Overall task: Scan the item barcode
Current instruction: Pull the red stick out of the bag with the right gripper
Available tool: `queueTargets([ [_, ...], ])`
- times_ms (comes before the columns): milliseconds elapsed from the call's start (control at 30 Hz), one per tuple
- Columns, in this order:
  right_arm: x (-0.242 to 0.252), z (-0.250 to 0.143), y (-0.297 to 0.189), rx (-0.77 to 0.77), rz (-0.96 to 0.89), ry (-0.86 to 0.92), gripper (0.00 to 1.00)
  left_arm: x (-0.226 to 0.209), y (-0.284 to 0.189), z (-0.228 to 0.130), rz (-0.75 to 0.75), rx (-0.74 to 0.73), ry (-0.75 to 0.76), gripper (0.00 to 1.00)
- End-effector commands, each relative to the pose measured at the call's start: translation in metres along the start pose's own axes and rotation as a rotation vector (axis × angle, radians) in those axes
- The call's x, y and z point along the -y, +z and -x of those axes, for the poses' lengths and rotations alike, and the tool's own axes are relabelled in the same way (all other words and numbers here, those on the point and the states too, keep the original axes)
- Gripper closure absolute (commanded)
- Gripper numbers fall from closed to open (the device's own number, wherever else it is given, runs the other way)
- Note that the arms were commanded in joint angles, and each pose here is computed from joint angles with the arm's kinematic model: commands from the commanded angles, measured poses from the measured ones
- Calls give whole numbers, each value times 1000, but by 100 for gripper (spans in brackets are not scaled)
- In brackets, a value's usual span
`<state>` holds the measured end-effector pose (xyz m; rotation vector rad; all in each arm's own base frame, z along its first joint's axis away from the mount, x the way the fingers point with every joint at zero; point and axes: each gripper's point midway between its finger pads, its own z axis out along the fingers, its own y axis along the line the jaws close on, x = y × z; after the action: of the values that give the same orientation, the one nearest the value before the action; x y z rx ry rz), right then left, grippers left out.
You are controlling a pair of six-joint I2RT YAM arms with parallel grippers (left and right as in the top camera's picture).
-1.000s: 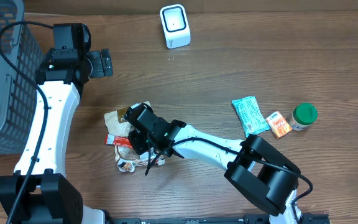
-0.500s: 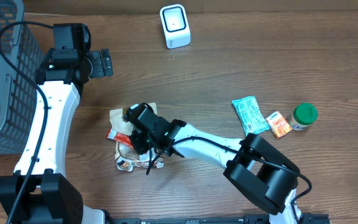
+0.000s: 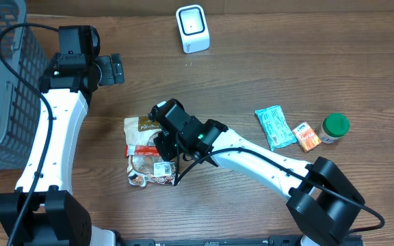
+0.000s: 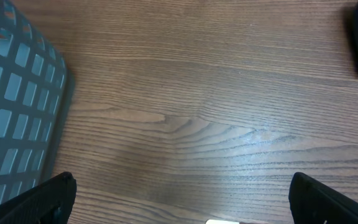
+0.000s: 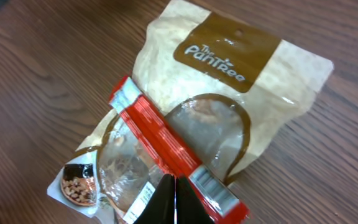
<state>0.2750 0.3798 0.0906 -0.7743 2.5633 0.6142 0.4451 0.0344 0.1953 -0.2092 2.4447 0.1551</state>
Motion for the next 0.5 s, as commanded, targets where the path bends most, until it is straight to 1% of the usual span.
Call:
queueTargets([
  [0, 11, 12, -6, 32, -26, 26, 96, -3, -1, 2, 12, 5, -9, 0],
  [67, 17, 11, -6, 24, -36, 37, 94, -3, -1, 2, 12, 5, -9, 0],
  [100, 20, 10, -6, 18, -42, 42, 90, -3, -1, 2, 12, 5, -9, 0],
  [133, 22, 8, -6, 14, -45, 46, 81, -3, -1, 2, 12, 5, -8, 0],
  [167, 25, 6, -5, 8, -48, 55, 62, -3, -1, 2, 12, 5, -9, 0],
  [200, 28, 4, -4, 5, -59, 94, 48, -3, -1, 2, 12, 5, -9, 0],
  [233, 32, 1, -3, -1, -69, 153, 44, -3, -1, 2, 12, 5, -8, 0],
  [300, 37, -6, -1, -15, -77, 226, 45, -3, -1, 2, 12, 5, -8, 0],
  [333, 38, -10, 0, -25, -76, 256, 47, -3, -1, 2, 12, 5, -9, 0],
  [400, 39, -19, 2, -55, -51, 293, 55, -3, -1, 2, 12, 5, -9, 0],
  [467, 32, -26, 4, -92, 8, 305, 58, -3, -1, 2, 12, 5, -8, 0],
])
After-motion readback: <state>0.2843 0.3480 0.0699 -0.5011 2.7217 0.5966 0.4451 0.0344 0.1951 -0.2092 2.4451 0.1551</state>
